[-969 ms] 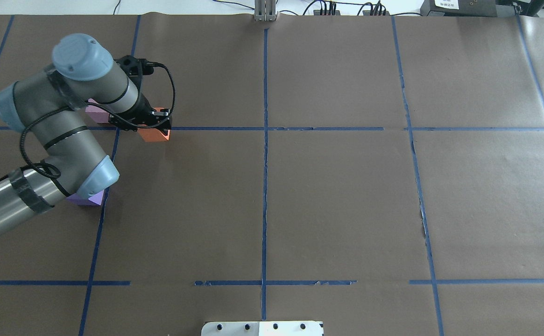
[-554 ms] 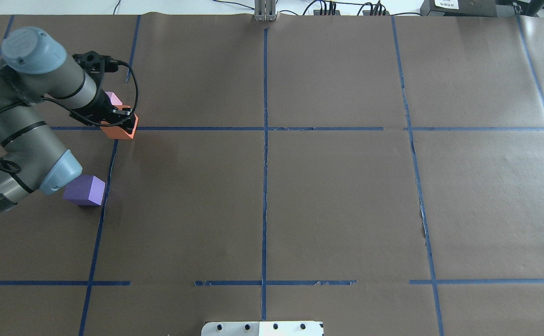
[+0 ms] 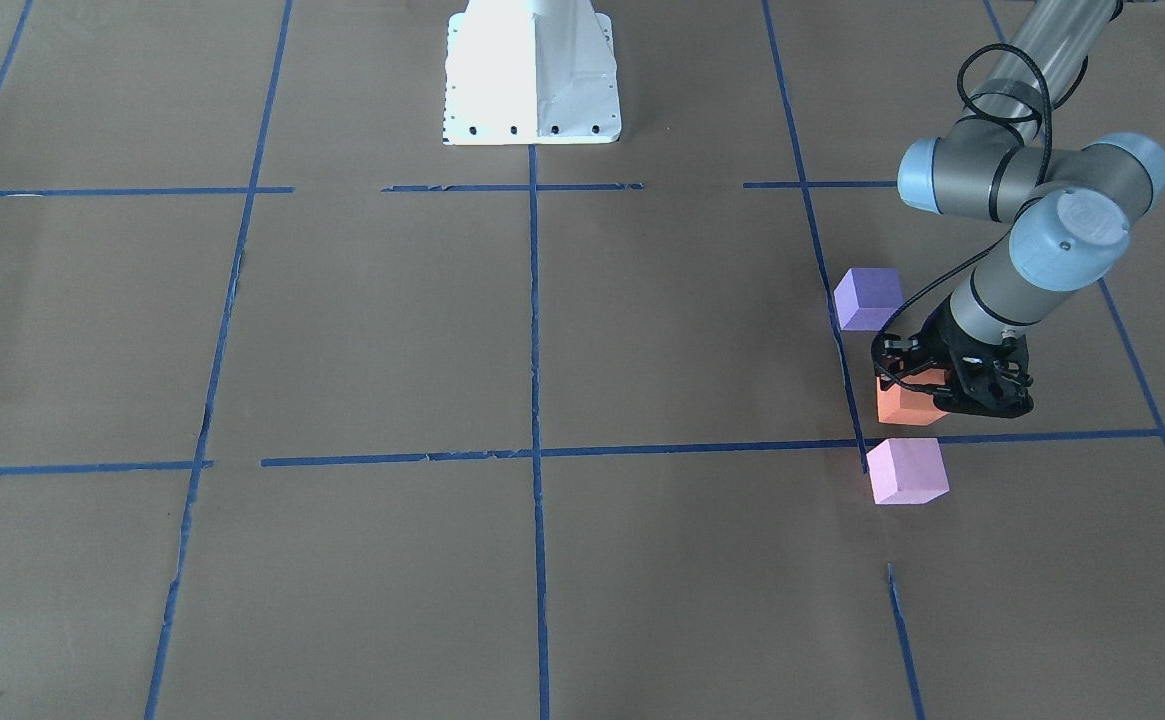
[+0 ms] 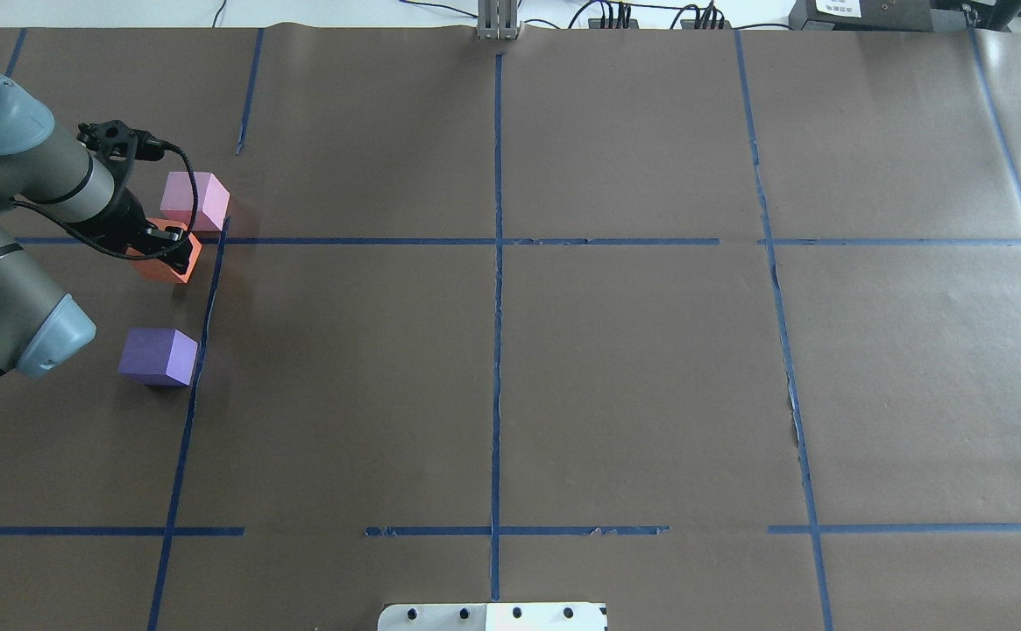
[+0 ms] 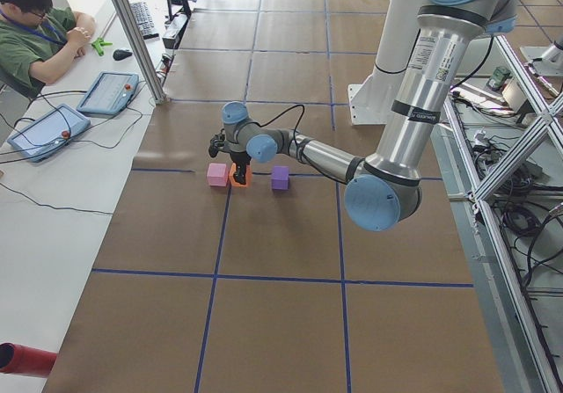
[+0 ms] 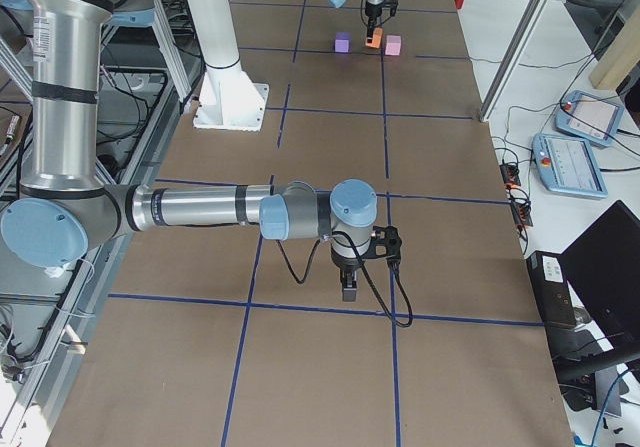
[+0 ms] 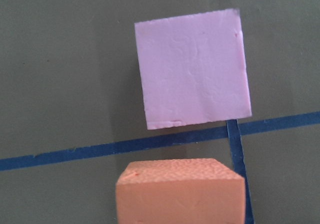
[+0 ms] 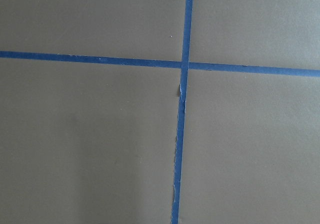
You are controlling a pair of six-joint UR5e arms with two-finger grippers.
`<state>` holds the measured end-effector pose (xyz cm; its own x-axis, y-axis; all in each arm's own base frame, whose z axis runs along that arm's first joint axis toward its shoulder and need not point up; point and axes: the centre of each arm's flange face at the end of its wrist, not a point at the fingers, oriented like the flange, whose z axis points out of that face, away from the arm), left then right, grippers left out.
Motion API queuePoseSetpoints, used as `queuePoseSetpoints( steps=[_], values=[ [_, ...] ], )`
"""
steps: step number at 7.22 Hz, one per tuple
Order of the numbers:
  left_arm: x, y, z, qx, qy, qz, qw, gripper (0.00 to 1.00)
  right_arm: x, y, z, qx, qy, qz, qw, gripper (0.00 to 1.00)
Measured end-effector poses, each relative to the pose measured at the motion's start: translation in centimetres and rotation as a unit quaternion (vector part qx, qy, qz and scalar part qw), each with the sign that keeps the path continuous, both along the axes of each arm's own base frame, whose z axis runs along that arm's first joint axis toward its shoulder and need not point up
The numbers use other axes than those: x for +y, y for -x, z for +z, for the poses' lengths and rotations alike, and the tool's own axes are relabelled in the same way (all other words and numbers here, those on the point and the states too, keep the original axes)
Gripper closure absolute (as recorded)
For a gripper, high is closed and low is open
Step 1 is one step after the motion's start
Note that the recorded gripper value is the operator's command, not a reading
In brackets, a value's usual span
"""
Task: Arrange blocks in a line
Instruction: 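Carry the orange cube to the gap between the pink and purple cubes, then lower the orange cube into the gap, open the left gripper and lift away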
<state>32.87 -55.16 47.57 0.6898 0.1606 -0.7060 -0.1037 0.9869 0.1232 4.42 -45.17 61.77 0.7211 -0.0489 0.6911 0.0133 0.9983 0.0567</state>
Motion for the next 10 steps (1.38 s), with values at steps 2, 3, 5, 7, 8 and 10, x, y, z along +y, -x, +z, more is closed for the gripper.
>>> queuePoseSetpoints(
  steps=[2,3,5,7,8,10],
  values=[
    [0.8,-1.3,-0.1,0.008,0.014,0.012,0.9998,0.01,0.0,0.0,0.0,0.0,0.0,0.0,1.0,0.0],
    [1.0,-1.6,-0.2,0.009,0.019,0.01,0.9997,0.0,0.0,0.0,0.0,0.0,0.0,0.0,1.0,0.0],
    [1.2,-1.6,-0.3,0.009,0.032,-0.002,0.9994,0.0,0.0,0.0,0.0,0.0,0.0,0.0,1.0,0.0],
    [0.5,0.8,-1.6,0.016,0.025,-0.022,0.9993,0.0,0.0,0.0,0.0,0.0,0.0,0.0,1.0,0.0],
    [-0.4,3.7,-3.1,0.018,0.018,-0.041,0.9988,0.0,0.0,0.0,0.0,0.0,0.0,0.0,1.0,0.0],
    [-2.4,11.4,-4.5,0.0,-0.012,-0.051,0.9986,0.0,0.0,0.0,0.0,0.0,0.0,0.0,1.0,0.0]
  ],
)
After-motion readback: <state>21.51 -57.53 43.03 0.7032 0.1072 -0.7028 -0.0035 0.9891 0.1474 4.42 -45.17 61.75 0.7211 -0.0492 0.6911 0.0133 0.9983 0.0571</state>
